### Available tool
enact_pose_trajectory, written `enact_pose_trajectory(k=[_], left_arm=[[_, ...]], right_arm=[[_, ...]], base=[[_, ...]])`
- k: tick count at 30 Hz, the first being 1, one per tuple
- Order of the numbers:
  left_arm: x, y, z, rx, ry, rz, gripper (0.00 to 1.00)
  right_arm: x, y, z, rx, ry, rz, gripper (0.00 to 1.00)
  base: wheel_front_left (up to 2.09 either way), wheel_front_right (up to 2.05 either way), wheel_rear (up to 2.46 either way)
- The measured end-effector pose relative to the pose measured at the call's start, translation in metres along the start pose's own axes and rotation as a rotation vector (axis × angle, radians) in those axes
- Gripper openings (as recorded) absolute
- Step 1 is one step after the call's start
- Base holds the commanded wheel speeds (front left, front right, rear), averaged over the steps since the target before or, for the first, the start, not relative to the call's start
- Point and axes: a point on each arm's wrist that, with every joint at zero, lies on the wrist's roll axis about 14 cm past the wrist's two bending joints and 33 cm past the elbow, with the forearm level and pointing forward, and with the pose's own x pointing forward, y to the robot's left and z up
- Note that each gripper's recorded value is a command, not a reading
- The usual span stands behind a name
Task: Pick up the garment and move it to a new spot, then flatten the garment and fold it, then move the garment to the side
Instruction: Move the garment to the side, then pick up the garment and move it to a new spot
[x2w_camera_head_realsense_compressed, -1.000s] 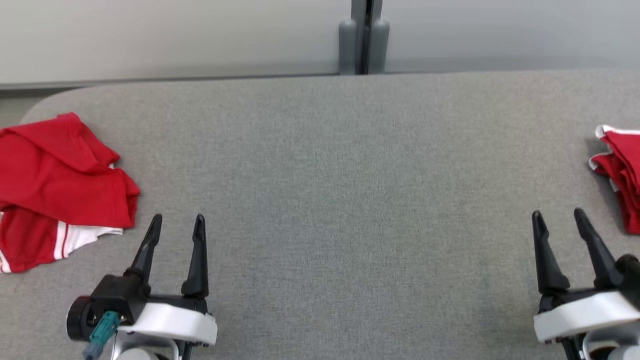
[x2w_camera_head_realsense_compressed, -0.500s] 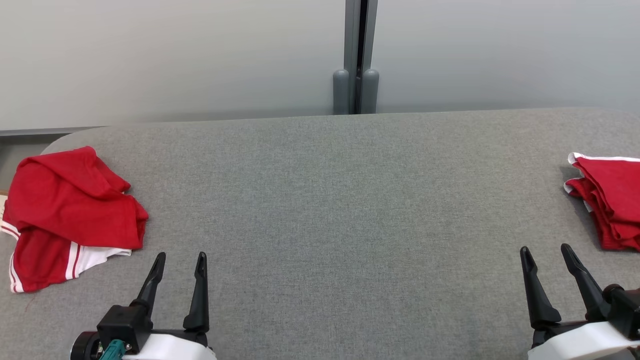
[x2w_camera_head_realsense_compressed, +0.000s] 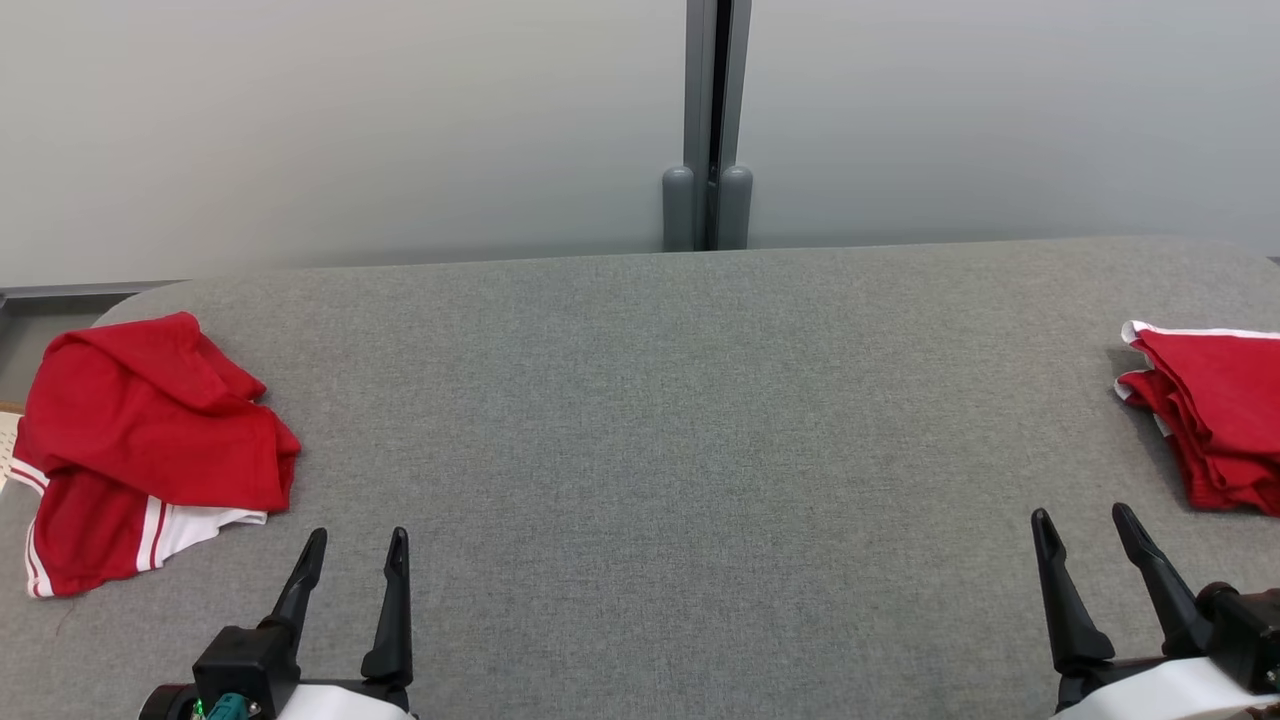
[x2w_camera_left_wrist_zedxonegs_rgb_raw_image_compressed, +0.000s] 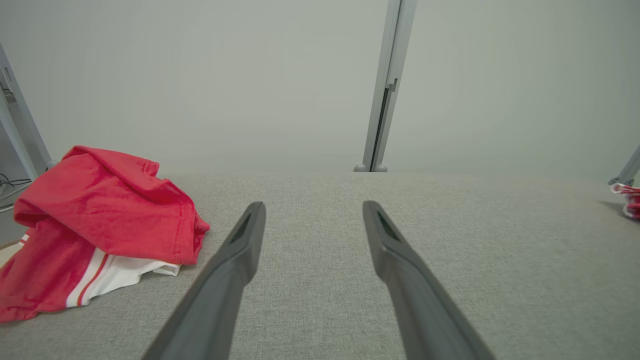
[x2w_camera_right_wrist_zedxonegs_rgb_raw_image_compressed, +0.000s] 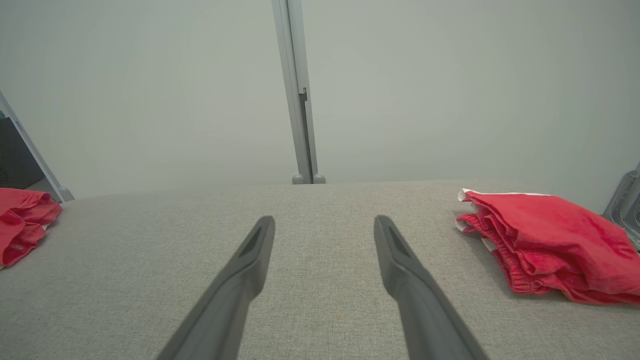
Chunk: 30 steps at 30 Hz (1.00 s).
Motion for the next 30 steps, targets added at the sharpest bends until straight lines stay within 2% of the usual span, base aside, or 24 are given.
enact_pose_trajectory(k=[21,30], left_arm=[[-0.002,0.007,0.003,0.001,-0.008,0.022,1.0],[-0.006,0.033,0.024,-0.024,-0.079,0.127,1.0]], right_arm=[[0.002,0.007,0.002,0.001,-0.003,0.015,1.0],[0.023,0.037,0.005,-0.017,0.002,0.114,1.0]], base=[[0.0,0.0,0.0],[0.0,0.0,0.0]])
